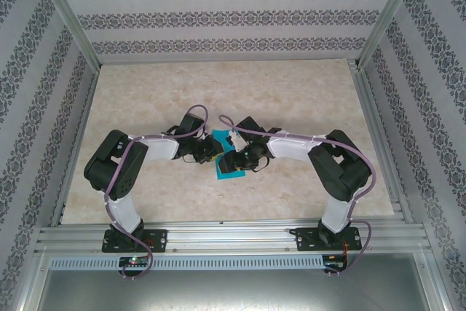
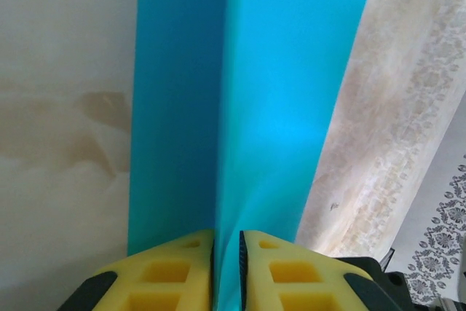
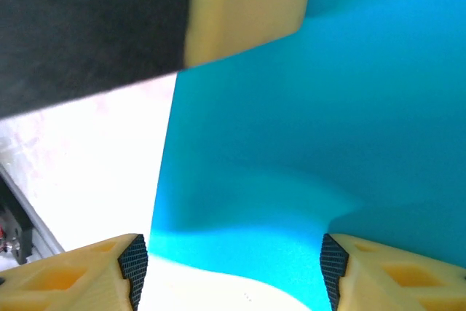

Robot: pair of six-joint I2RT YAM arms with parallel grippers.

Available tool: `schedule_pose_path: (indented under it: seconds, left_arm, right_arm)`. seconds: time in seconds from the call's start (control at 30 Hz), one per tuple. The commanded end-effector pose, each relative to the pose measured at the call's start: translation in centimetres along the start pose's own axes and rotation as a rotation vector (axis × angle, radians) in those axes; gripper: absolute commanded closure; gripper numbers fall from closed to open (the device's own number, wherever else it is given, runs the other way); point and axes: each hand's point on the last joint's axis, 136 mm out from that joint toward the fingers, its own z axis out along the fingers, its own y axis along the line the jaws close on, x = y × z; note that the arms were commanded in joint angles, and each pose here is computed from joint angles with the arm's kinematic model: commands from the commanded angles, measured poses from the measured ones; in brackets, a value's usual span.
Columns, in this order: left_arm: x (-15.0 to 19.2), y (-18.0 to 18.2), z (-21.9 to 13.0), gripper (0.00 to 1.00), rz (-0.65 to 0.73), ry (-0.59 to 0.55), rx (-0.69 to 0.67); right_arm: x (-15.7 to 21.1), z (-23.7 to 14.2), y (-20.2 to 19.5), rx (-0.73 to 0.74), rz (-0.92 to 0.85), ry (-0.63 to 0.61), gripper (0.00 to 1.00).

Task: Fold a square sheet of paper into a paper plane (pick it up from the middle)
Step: Pick up the paper from the center of the table.

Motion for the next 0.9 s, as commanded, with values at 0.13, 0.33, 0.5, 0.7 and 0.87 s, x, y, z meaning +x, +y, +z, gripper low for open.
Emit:
schedule_pose_path:
  seconds: [0.13,0.33,0.5,0.7,0.87]
  left_arm:
    - [0.4,0.2,0.7,0.86,0.075,0.04,-0.03]
    - [0.2,-0.4,0.7,0.91,0.129,0.047,-0.027]
    - [0.3,-0.9,0.3,0.93,0.201,0.084,-0.061]
    - [0.6,-1.6,-0.5,0.94,0.264,0.134,-0.085]
    - [0.7,-2.3,-1.2,0.94,0.338,0.184,-0.114]
  right_arm:
    - [-3.7,-3.8,1.3,-0.06,0.027,-0.186,0.42]
    - [-5.5,-3.4,-2.5,0.067,0.132,-0.192,0.62]
    - [-7.6,-3.2,-3.7,0.098,0.179,-0.218,0.71]
    - [-8.9,-3.2,-3.8,0.081,0.201,-0.245,0.8]
    - [-9.4,-3.9,-4.4,0.067,0.221,-0.267,0.82]
